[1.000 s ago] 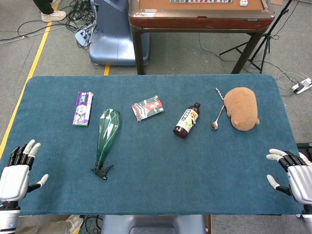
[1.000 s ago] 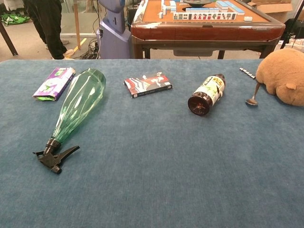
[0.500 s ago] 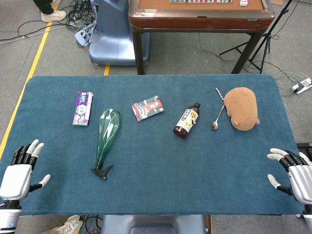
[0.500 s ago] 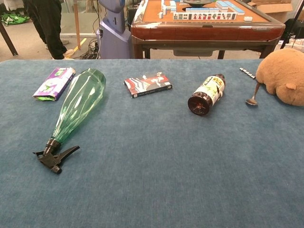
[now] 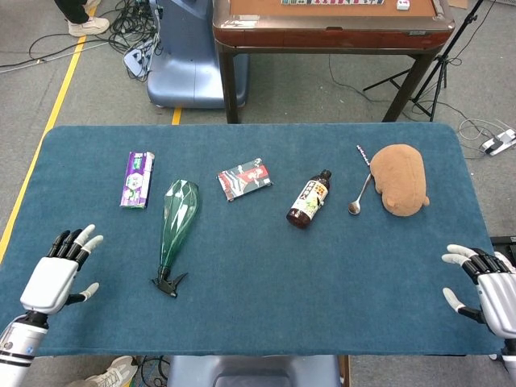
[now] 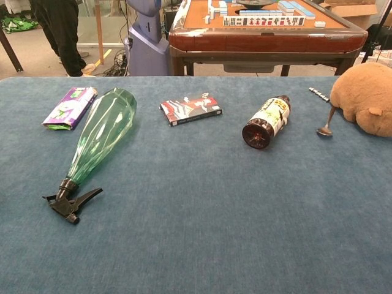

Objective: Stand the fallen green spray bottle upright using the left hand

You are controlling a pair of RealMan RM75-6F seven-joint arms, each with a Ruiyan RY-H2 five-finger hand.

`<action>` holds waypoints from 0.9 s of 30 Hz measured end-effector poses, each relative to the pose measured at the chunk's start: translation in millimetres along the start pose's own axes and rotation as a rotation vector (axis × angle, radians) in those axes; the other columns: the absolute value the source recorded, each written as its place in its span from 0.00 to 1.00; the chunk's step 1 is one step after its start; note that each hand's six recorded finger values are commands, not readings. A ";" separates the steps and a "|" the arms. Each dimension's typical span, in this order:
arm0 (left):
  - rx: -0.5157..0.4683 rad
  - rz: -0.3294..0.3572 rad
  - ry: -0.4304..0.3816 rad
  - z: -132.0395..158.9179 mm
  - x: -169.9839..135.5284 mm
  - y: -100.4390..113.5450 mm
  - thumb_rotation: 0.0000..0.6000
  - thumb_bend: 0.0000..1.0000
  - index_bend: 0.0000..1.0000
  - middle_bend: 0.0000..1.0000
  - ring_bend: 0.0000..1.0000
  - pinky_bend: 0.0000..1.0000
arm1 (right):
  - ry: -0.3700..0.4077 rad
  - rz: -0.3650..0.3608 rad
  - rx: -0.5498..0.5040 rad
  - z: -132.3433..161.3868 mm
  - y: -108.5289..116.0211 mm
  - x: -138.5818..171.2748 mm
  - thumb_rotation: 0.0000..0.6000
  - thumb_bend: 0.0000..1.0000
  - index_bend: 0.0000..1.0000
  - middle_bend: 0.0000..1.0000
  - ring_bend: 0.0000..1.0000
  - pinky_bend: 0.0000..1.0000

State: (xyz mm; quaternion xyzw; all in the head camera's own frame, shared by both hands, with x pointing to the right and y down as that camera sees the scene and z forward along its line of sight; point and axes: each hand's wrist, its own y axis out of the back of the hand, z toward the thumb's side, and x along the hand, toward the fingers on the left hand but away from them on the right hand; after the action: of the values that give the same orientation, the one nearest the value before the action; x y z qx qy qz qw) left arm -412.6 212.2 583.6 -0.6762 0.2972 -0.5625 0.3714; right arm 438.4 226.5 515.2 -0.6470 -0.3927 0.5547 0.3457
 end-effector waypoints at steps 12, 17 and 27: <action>-0.034 -0.251 -0.040 7.6 42.7 -23.1 0.57 0.23 0.12 0.11 0.00 0.00 | -0.005 -0.002 0.005 -0.5 1.8 1.7 1.00 0.28 0.32 0.25 0.18 0.29; -0.066 -0.323 -0.051 18.6 61.1 -28.9 0.46 0.23 0.12 0.12 0.00 0.00 | -0.009 -0.001 0.006 -1.5 1.7 2.3 1.00 0.28 0.32 0.25 0.18 0.29; -0.033 -0.418 -0.051 35.4 87.7 -44.6 0.38 0.22 0.07 0.13 0.00 0.00 | -0.016 0.003 0.007 -3.9 1.0 2.2 1.00 0.28 0.32 0.25 0.18 0.29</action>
State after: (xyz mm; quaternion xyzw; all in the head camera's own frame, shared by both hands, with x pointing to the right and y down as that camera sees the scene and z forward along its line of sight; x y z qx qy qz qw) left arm -361.8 170.6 665.1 -0.7431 0.1501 -0.6052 0.2428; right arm 442.5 227.9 513.9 -0.6420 -0.3927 0.5616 0.3439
